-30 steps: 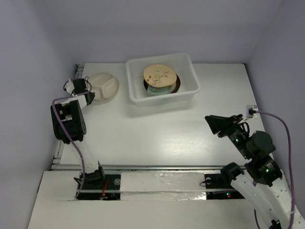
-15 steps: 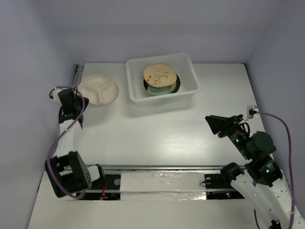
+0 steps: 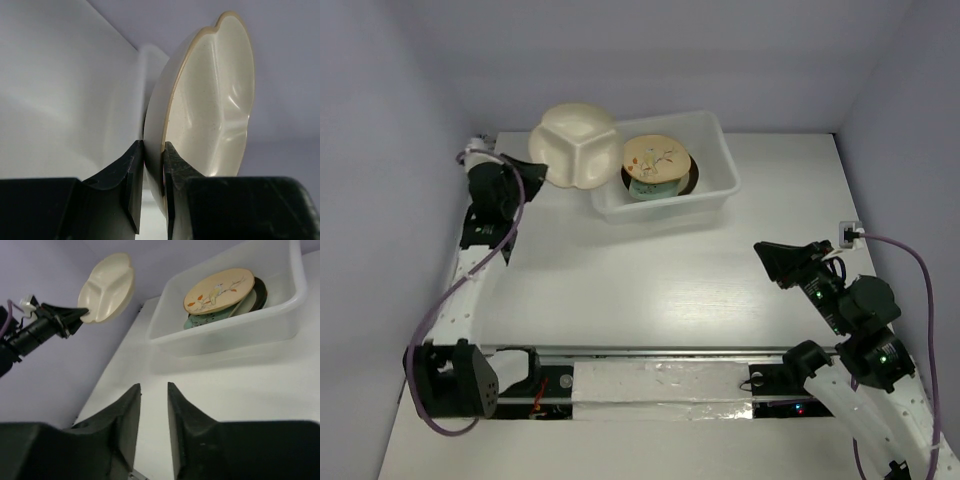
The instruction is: Place the plates into the plastic bin on the countertop
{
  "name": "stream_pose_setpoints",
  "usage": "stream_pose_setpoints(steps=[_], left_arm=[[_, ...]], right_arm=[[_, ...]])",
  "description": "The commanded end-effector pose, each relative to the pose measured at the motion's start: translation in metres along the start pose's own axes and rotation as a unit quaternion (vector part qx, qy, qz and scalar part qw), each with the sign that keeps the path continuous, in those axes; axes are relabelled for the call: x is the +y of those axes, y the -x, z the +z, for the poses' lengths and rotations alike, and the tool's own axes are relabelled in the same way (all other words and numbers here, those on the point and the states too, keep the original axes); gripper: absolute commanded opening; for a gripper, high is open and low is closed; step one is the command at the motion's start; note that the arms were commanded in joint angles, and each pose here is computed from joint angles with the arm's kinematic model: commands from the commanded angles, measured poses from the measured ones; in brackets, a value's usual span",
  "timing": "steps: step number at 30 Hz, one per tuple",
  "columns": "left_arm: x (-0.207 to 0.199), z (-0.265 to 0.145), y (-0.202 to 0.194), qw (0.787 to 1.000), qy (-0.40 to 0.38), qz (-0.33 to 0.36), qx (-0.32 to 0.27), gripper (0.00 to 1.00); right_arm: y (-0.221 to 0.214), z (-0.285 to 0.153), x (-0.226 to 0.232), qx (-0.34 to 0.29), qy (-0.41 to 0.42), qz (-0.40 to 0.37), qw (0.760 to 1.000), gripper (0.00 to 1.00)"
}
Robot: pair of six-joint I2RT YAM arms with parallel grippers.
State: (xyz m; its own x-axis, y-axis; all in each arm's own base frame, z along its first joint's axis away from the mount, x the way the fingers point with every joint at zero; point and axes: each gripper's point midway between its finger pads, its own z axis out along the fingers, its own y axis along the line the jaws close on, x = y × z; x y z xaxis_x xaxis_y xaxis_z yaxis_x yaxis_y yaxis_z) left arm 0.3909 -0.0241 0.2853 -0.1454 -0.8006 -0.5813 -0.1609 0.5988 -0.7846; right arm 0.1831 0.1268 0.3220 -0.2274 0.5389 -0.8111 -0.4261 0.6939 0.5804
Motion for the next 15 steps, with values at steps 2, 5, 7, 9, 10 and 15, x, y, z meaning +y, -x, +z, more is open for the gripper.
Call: stream_pose_setpoints(steps=[2,5,7,9,10,15], left_arm=[[-0.158,-0.008,0.007,0.969,-0.244,-0.022,-0.014,0.0],[-0.173,0.012,-0.009,0.968,-0.251,-0.019,-0.004,0.0],[-0.184,0.034,-0.03,0.967,-0.254,-0.02,0.022,0.0],[-0.19,0.056,-0.051,0.967,-0.25,-0.018,0.04,0.0],[-0.192,0.063,-0.056,0.967,-0.25,-0.018,0.043,0.0],[-0.194,0.109,-0.096,0.968,-0.239,-0.021,0.075,0.0]], right_arm=[[0.016,-0.004,0.009,-0.017,0.006,-0.009,1.0,0.24],[0.017,-0.004,0.003,-0.022,-0.011,-0.009,1.0,0.21],[0.015,-0.005,0.0,-0.018,-0.016,-0.007,1.0,0.21],[0.013,-0.005,-0.002,-0.016,-0.019,-0.009,1.0,0.21],[0.013,-0.005,-0.002,-0.014,-0.02,-0.007,1.0,0.21],[0.011,-0.008,0.0,-0.011,-0.015,-0.003,1.0,0.21]])
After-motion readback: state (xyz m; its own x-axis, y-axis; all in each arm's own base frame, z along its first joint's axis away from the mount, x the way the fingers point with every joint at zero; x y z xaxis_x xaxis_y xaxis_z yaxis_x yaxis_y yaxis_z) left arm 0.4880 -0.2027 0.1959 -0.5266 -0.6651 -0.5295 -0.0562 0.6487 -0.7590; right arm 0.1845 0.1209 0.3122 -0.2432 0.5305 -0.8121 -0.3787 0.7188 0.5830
